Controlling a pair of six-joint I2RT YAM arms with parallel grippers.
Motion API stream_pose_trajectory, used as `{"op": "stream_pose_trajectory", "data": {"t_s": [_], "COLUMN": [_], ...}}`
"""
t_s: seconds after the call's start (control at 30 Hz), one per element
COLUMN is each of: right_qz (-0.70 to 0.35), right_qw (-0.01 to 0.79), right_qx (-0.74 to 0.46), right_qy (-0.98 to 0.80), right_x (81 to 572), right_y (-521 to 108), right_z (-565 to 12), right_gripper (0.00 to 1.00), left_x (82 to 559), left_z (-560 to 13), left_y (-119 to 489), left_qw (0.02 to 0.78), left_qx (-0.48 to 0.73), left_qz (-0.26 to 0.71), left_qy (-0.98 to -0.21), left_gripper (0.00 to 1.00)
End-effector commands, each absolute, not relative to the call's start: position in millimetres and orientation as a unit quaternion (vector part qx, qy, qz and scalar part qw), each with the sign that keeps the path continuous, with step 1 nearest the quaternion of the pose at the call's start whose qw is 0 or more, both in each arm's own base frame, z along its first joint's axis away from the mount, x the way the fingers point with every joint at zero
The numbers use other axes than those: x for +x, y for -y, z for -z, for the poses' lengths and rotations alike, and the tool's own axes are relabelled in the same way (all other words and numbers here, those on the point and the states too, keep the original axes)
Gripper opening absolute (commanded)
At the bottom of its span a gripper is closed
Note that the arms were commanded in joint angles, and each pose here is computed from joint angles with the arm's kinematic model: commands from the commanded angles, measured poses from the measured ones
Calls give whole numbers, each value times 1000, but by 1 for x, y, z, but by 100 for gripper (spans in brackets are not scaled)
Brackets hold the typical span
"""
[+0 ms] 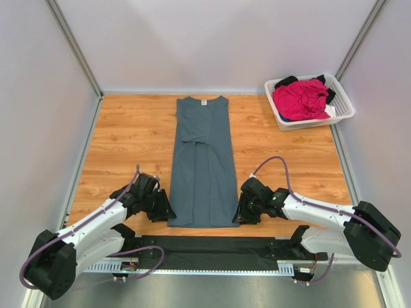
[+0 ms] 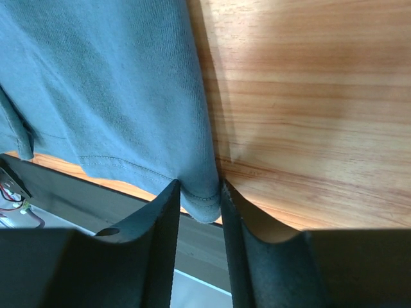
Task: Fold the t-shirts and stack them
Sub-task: Fold the tshirt
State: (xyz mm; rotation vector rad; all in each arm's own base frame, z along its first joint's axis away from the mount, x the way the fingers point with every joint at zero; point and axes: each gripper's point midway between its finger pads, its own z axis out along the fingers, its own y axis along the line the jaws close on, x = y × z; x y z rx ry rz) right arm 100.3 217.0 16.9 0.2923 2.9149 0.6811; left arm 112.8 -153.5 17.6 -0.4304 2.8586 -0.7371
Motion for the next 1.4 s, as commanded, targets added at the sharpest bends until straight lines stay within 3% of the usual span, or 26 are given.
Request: {"op": "stream_pose_trajectory", "data": {"t_s": [0.0,0.2,0.43,0.53,0.63,0.67,0.7,0.77,1.13,1.37], "right_qz": [-224,-216,-210,-208,-208,-208,-209,-206,-222,-236], "right_qw": [75,73,67,66,63,62,62,56,99,168], "right_qx": [97,98,101,101,99,99,99,101,84,92], "right_qy": [-967,-969,-970,-971,-971,-971,-971,-972,-966,-953], "right_x": [104,103,100,99,98,97,97,95,119,182], "right_y": [-221,-219,-217,-217,-218,-218,-219,-218,-234,-242], "right_z": [-17,-16,-14,-14,-14,-14,-14,-15,-66,-121], "right_gripper": [33,31,33,33,28,15,9,1,1,0], "left_x": [104,94,85,86,85,87,87,89,135,185], "left_z": [-10,-5,-7,-8,-6,-6,-5,-5,-69,-122], "left_y": [150,132,128,129,129,130,131,131,144,151], "left_qw": [66,51,48,53,52,54,53,54,129,192], "left_qx": [-143,-150,-153,-156,-155,-154,-156,-156,-128,-92], "left_qz": [223,164,160,163,162,165,165,164,175,150], "left_qy": [-962,-974,-974,-973,-973,-973,-972,-973,-968,-966], "left_gripper": [44,46,48,44,28,20,0,0,0,0]}}
